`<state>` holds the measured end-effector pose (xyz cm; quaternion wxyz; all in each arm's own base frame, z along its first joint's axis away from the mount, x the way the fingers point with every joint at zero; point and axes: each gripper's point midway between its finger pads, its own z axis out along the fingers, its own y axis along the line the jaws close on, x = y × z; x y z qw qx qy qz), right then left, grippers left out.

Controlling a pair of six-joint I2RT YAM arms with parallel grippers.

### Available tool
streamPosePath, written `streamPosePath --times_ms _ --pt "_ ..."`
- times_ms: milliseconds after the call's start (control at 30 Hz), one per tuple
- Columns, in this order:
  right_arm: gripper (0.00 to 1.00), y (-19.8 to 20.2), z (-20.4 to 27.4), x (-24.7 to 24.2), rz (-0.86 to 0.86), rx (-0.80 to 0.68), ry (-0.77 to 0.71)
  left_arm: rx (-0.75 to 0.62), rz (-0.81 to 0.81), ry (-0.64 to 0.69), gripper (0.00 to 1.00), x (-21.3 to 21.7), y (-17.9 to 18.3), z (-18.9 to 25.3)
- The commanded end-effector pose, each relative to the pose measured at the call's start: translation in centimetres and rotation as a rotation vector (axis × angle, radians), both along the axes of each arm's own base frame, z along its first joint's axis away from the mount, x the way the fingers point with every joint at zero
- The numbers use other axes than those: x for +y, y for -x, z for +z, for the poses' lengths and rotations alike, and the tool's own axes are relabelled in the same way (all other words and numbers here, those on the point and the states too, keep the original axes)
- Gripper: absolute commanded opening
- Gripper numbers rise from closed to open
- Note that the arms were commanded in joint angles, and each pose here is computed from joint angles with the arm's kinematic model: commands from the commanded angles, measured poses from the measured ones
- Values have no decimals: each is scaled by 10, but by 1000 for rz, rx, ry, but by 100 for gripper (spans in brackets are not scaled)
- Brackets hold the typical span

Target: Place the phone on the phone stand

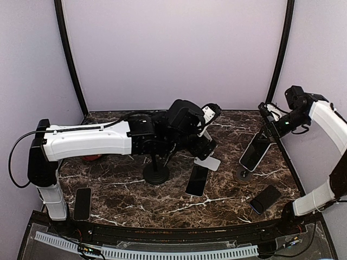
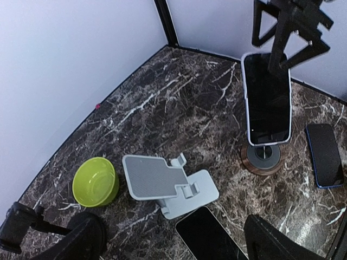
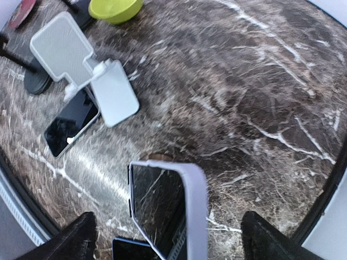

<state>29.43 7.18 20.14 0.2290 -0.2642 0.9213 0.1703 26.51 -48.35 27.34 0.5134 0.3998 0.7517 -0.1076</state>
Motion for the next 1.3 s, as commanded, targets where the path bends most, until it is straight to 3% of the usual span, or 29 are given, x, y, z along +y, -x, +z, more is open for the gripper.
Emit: streamPosePath --times_ms 0,333,567,767,1000,1133,1267 --pt "100 -21 37 -7 -52 -163 21 162 -3 -55 94 4 17 -41" --pt "100 -45 82 33 24 -404 -213 478 90 -221 96 13 58 -124" --pt "100 -51 85 50 40 -449 -315 644 191 -310 99 16 71 -172" --pt "100 -44 93 58 84 -461 -352 668 228 -372 97 28 75 -182" --pt "100 -39 95 60 103 -461 -349 578 174 -659 95 98 135 -198" --pt "100 -37 95 61 113 -459 -346 626 257 -627 95 147 155 -203" --pt "100 -36 92 61 118 -442 -347 611 378 -525 95 189 147 -198"
